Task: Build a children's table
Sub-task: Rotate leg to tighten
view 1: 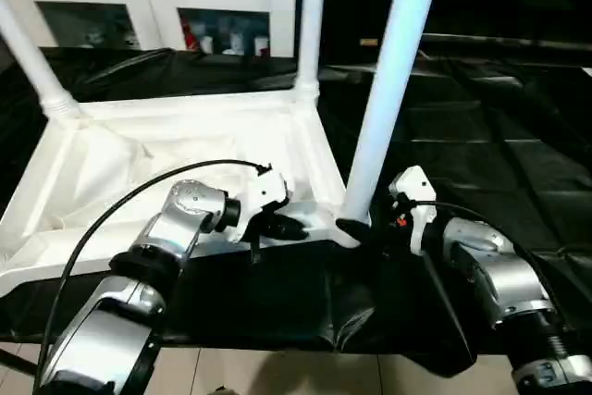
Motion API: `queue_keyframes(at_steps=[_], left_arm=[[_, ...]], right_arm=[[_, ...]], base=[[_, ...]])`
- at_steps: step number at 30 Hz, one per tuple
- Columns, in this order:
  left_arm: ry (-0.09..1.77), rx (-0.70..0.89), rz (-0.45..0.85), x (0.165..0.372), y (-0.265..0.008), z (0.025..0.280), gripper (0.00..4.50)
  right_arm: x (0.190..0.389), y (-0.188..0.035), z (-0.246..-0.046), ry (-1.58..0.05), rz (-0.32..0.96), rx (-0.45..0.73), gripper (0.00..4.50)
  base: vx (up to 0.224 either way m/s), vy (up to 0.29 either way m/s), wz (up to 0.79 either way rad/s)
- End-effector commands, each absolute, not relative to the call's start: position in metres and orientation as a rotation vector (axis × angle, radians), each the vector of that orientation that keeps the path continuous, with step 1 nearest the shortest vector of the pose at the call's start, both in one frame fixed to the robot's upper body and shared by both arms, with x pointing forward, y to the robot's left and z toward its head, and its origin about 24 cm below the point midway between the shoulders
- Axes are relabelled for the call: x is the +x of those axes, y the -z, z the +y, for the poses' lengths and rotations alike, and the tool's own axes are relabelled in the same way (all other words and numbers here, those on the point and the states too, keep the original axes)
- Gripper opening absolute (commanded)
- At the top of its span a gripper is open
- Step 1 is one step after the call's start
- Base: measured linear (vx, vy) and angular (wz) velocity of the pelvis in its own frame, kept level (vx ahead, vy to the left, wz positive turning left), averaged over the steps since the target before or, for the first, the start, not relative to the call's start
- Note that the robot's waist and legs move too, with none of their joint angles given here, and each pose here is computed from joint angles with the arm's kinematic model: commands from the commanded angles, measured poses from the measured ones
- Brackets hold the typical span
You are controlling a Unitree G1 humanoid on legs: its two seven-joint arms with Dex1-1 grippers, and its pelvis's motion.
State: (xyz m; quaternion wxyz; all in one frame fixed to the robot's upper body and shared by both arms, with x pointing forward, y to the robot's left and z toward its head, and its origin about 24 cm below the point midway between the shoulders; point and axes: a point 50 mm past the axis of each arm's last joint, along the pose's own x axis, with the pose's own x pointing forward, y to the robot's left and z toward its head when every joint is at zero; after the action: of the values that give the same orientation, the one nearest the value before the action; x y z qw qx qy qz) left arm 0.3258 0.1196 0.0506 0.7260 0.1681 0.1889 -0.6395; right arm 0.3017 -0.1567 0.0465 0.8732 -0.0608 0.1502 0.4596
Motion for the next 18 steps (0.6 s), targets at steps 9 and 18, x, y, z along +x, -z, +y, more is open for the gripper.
queue_keyframes(at_steps=[9, 18], left_arm=[[1.452, 0.294, 0.424, 0.3164, -0.0435, 0.1179, 0.0], [1.441, 0.281, 0.436, 0.3154, -0.0428, 0.1202, 0.0]], right_arm=[[0.3013, -0.0456, -0.1504, -1.024, 0.336, -0.146, 3.31], [0.3025, -0.044, -0.1484, -1.011, 0.334, -0.122, 2.75]], base=[[0.0, 0.0, 0.0], [0.0, 0.0, 0.0]])
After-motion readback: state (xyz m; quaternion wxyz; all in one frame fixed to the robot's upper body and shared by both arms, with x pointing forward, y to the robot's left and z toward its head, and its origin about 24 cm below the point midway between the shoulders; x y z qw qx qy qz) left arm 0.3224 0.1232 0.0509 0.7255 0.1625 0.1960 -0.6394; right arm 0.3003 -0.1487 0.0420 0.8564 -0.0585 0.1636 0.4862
